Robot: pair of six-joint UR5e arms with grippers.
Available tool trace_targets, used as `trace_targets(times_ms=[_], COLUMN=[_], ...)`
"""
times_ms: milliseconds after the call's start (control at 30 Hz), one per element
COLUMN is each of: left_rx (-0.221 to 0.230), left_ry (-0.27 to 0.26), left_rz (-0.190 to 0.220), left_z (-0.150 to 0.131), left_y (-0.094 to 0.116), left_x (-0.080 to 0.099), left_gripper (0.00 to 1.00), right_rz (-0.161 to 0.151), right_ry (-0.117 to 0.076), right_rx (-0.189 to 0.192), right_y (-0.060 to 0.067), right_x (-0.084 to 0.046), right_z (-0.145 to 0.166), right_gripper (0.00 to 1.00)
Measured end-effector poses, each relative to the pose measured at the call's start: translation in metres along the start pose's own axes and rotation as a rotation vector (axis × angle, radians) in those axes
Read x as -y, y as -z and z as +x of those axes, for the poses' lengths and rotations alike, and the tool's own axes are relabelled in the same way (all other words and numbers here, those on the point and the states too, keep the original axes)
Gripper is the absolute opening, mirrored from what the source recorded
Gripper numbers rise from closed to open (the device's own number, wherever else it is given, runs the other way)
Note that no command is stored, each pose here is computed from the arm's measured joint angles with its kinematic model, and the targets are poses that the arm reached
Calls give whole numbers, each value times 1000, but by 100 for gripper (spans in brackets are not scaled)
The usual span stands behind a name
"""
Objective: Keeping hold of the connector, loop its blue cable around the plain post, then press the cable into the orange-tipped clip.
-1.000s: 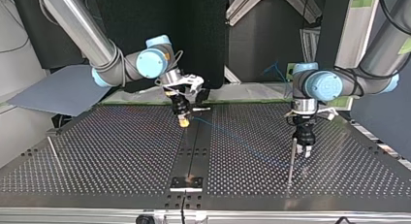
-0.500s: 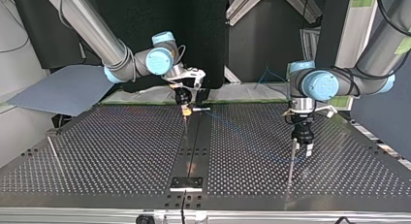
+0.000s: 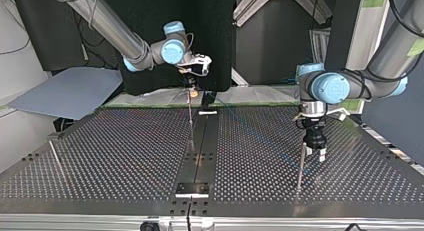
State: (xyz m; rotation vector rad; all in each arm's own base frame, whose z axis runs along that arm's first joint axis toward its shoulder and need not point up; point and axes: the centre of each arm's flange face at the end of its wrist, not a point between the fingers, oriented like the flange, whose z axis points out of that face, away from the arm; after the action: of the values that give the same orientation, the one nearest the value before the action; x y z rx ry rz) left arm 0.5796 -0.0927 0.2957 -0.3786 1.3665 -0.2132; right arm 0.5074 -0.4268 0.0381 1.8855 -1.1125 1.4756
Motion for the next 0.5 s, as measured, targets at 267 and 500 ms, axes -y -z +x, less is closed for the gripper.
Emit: trace_targets(times_ms=[267, 500], left_rx=[2, 2], left_ry=[7, 4], left_rz=[0, 1], left_z=[0, 0], left_y=[0, 0], left_x=[-1, 0], left_gripper=[98, 98], right_rz=[-29, -61], right_ry=[29, 47], right_rx=[40, 68], right_y=[-2, -6], right_x=[-7, -16], right_z=[-49, -88], right_gripper=[0, 0])
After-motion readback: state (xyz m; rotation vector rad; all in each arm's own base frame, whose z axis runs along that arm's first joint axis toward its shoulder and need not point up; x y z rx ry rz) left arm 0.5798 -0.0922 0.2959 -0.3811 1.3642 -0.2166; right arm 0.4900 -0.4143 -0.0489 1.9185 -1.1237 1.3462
